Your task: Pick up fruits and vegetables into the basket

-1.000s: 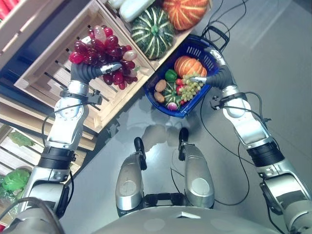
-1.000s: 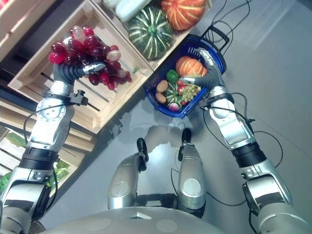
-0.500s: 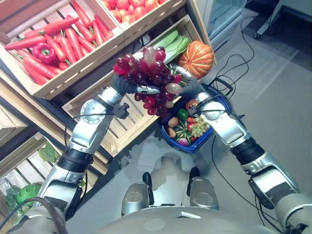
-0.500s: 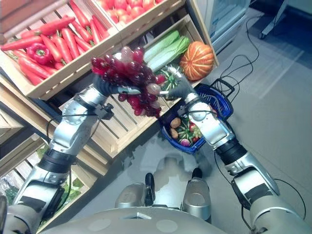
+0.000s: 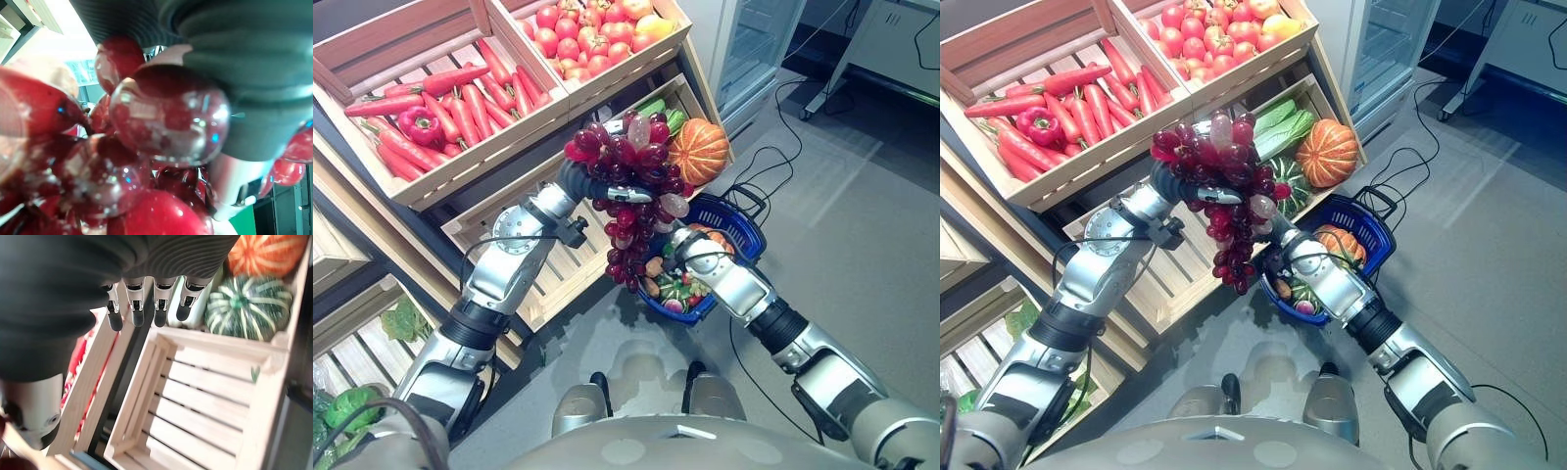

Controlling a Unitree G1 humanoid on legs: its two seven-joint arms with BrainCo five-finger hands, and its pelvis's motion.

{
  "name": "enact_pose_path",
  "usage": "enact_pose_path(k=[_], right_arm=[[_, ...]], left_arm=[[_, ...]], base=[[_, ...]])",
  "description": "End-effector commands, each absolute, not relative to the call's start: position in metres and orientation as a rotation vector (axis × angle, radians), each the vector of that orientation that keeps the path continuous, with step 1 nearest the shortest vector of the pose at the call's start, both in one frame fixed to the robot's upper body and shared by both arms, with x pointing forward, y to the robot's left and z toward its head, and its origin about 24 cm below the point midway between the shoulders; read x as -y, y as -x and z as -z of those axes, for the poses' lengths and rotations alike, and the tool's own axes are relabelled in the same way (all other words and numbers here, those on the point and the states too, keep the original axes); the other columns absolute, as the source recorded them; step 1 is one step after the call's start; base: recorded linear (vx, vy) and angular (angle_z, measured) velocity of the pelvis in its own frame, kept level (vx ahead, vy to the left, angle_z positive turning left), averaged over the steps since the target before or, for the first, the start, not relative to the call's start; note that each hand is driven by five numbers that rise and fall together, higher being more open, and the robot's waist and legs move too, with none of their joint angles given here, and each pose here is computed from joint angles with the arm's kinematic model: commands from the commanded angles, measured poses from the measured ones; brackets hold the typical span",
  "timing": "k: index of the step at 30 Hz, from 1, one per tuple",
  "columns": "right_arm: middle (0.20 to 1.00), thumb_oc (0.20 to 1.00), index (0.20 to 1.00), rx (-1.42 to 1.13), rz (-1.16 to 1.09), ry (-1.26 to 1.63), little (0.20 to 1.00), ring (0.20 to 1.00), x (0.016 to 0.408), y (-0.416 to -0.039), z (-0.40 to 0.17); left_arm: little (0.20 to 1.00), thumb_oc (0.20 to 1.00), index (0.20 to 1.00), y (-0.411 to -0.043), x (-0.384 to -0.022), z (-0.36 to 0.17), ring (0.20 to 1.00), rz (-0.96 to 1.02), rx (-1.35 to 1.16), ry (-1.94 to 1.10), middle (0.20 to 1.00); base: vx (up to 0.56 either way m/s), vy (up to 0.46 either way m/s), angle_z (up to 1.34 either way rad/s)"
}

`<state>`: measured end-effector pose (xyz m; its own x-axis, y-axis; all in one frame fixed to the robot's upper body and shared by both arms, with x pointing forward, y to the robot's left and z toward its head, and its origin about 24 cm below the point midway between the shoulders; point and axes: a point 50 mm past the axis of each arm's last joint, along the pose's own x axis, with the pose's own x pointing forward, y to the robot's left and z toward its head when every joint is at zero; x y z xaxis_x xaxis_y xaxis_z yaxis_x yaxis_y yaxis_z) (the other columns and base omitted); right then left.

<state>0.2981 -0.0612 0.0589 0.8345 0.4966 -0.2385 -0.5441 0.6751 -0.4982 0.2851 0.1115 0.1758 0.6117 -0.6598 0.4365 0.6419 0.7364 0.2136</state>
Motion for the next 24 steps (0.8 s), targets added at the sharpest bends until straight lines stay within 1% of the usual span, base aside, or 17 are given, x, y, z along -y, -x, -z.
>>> enact_pose_path(k=[1, 4, 7, 13, 14, 16, 19, 24], right_arm=[[1.0, 1.0, 1.0, -0.005, -0.665, 0.518, 1.0, 1.0, 0.036, -0.3, -0.08], [1.0, 1.0, 1.0, -0.006, -0.678, 0.524, 1.0, 1.0, 0.037, -0.297, -0.078], [1.0, 1.0, 1.0, -0.008, -0.642, 0.547, 1.0, 1.0, 0.042, -0.296, -0.075], [1.0, 1.0, 1.0, -0.019, -0.416, 0.575, 1.0, 1.0, 0.073, -0.3, -0.066], [1.0, 1.0, 1.0, -0.029, -0.35, 0.543, 1.0, 1.0, 0.085, -0.3, -0.065], [1.0, 1.0, 1.0, -0.015, -0.296, 0.47, 1.0, 1.0, 0.099, -0.297, -0.069], [1.0, 1.0, 1.0, 0.018, -0.29, 0.386, 1.0, 1.0, 0.104, -0.293, -0.076], [1.0, 1.0, 1.0, 0.081, -0.347, 0.262, 1.0, 1.0, 0.102, -0.285, -0.089]], left_arm=[[0.2, 0.2, 0.2, -0.274, -0.093, -0.217, 0.2, 0.812, 0.718, -0.014, 0.2], [0.2, 0.2, 0.2, -0.276, -0.096, -0.219, 0.2, 0.789, 0.72, -0.016, 0.2], [0.2, 0.2, 0.2, -0.276, -0.101, -0.219, 0.2, 0.767, 0.718, -0.007, 0.2], [0.2, 0.2, 0.2, -0.276, -0.116, -0.217, 0.2, 0.689, 0.72, -0.009, 0.2], [0.2, 0.2, 0.2, -0.275, -0.122, -0.217, 0.2, 0.662, 0.726, -0.01, 0.2], [0.2, 0.2, 0.2, -0.273, -0.13, -0.217, 0.2, 0.633, 0.736, -0.007, 0.2], [0.2, 0.2, 0.2, -0.27, -0.136, -0.217, 0.2, 0.597, 0.753, -0.001, 0.2], [0.2, 0.2, 0.2, -0.269, -0.143, -0.216, 0.2, 0.527, 0.775, 0.013, 0.2]], base=[[0.0, 0.0, 0.0], [0.0, 0.0, 0.0], [0.0, 0.0, 0.0], [0.0, 0.005, -0.01], [-0.03, 0.034, -0.04], [-0.03, 0.032, -0.05], [-0.01, 0.017, -0.02], [0.0, 0.016, -0.03]])
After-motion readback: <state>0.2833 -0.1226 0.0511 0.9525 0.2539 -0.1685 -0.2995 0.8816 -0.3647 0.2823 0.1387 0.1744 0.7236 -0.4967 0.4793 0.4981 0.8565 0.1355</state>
